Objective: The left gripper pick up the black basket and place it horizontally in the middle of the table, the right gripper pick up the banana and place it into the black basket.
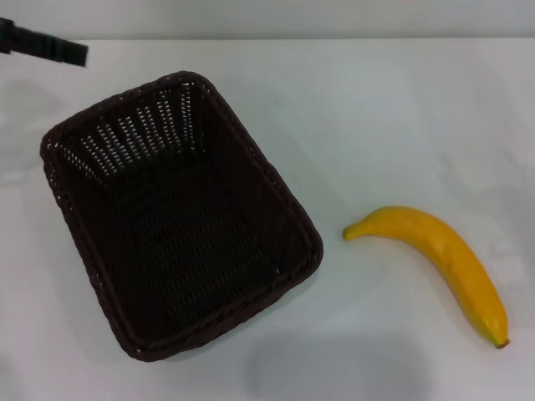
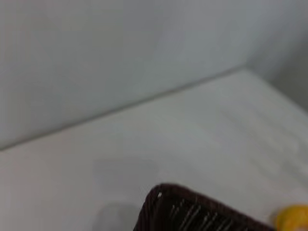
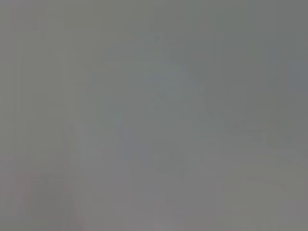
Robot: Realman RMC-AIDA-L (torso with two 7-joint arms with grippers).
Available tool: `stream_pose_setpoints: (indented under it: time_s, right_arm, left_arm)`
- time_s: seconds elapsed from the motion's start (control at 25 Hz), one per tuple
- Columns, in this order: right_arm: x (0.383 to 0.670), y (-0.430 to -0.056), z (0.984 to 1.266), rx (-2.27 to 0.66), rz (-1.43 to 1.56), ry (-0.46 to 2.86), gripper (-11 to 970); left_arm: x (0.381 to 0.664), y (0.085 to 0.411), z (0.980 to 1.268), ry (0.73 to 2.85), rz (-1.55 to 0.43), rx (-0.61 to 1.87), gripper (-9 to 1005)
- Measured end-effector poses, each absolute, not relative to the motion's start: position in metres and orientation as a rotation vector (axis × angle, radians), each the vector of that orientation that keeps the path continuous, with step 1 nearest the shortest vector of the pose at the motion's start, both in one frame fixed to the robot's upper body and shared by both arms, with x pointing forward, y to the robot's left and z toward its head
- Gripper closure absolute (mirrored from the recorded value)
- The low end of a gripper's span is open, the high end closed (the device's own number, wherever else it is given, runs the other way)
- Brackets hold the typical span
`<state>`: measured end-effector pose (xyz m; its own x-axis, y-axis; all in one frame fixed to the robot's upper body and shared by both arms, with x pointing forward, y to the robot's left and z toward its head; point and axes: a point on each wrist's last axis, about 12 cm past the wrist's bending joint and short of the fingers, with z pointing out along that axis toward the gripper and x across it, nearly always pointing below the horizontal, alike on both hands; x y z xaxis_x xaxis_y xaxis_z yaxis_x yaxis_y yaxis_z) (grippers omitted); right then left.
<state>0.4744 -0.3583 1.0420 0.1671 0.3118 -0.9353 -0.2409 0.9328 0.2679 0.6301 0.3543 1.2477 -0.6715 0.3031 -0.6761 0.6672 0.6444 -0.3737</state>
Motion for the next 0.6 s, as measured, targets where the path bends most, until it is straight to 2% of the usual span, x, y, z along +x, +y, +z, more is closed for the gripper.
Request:
stream_pose_setpoints:
  time_s: [0.44, 0.6]
  right_arm:
    - [0.473, -0.359, 1.042, 0.067, 0.399, 1.349, 104]
    - [0.473, -0.36, 1.042, 0.071, 0.401, 1.349, 104]
  left_arm:
    - [0.645, 0.333, 1.241, 2.446, -0.609, 0.918, 138]
    - [0.651, 0.326, 1.227, 2.463, -0.483, 0.958, 138]
